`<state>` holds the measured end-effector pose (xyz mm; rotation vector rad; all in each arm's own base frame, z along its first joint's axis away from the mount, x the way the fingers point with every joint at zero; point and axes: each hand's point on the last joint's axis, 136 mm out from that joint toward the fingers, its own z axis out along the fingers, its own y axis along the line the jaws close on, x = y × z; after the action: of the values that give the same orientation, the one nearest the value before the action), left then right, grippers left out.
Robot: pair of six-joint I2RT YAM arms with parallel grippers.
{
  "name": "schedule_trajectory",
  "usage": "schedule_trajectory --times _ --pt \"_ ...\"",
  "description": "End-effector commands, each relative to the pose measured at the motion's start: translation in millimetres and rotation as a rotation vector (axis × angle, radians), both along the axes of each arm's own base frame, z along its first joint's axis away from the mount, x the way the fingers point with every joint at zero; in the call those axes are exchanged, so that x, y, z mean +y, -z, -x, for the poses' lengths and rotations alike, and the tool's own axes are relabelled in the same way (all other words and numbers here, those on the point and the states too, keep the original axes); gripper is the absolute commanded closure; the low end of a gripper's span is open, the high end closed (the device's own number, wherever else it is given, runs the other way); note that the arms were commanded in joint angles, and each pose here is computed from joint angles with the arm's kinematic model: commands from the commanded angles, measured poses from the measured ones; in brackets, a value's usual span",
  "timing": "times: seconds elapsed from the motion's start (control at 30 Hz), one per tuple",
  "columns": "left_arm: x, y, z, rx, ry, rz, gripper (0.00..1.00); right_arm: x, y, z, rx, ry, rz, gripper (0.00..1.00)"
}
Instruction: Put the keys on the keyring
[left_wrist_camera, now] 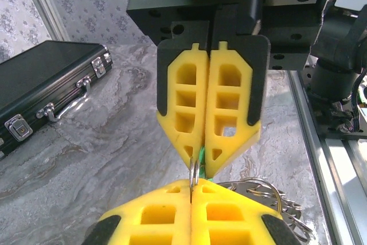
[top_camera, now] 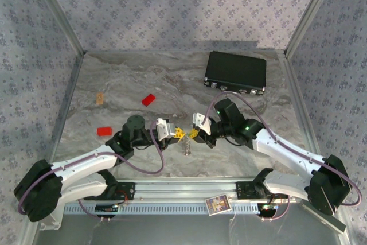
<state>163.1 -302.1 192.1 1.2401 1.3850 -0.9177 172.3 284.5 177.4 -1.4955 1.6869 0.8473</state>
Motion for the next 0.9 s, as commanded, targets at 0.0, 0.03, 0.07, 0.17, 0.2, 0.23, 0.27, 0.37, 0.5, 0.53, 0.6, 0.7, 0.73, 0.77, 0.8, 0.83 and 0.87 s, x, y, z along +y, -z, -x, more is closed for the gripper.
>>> schedule_trajectory --times 0.0,0.03,0.07,0.17,0.2,0.23,0.27,0.37,0.5,0.53,0.6,0.7,0.73,0.77,0.8,0.83,0.87 --pt "-4.1 -20.1 5.3 -0.037 0.043 0.077 1.00 2.2 5.0 3.6 0.031 -0.015 -0.002 0.99" --pt "-4.6 -21.4 5.9 -0.039 0.049 0.083 1.00 2.8 7.2 3.0 0.034 -0.016 0.003 1.00" --pt "-5.7 -24.6 7.2 -0.045 0.061 0.095 1.00 3.7 10.0 1.6 0.039 -0.016 0.010 1.00" --pt "-10.4 -35.0 10.1 -0.053 0.097 0.132 1.00 7.1 14.1 -0.8 0.054 -0.021 0.028 1.00" --pt "-11.9 -37.7 10.7 -0.053 0.108 0.138 1.00 8.4 13.6 -0.6 0.055 -0.026 0.028 1.00" --pt "-12.5 -38.6 10.4 -0.055 0.109 0.139 1.00 8.6 12.4 -1.1 0.056 -0.025 0.027 0.98" --pt "-12.5 -37.9 9.4 -0.056 0.106 0.137 1.00 8.3 10.6 -1.2 0.050 -0.024 0.025 0.96" --pt "-11.0 -29.7 6.8 -0.059 0.087 0.113 1.00 2.0 7.1 -1.2 0.024 -0.002 0.028 0.78" --pt "-10.1 -22.3 8.1 -0.040 0.086 0.099 1.00 -7.9 -0.4 1.1 -0.022 0.024 0.019 0.66" --pt "-9.7 -21.4 8.1 -0.037 0.085 0.098 1.00 -8.7 -2.8 2.0 -0.028 0.026 0.012 0.66" --pt "-9.9 -21.3 8.4 -0.033 0.087 0.100 1.00 -8.0 -7.6 3.9 -0.031 0.021 -0.007 0.65" --pt "-10.9 -22.1 9.2 -0.030 0.095 0.101 1.00 -1.6 -15.1 6.3 -0.030 -0.001 -0.045 0.67" --pt "-11.2 -22.1 8.9 -0.030 0.096 0.100 1.00 0.3 -16.2 6.2 -0.031 -0.005 -0.051 0.68" --pt "-11.6 -22.4 9.0 -0.028 0.098 0.101 1.00 2.4 -16.9 6.1 -0.032 -0.010 -0.058 0.69" --pt "-12.2 -23.4 9.5 -0.030 0.102 0.104 1.00 4.2 -16.8 5.9 -0.034 -0.015 -0.061 0.71" --pt "-12.4 -23.3 9.4 -0.030 0.101 0.104 1.00 5.3 -15.8 5.4 -0.032 -0.017 -0.060 0.73" --pt "-12.4 -23.0 9.4 -0.028 0.102 0.105 1.00 6.7 -15.5 5.2 -0.030 -0.020 -0.063 0.75"
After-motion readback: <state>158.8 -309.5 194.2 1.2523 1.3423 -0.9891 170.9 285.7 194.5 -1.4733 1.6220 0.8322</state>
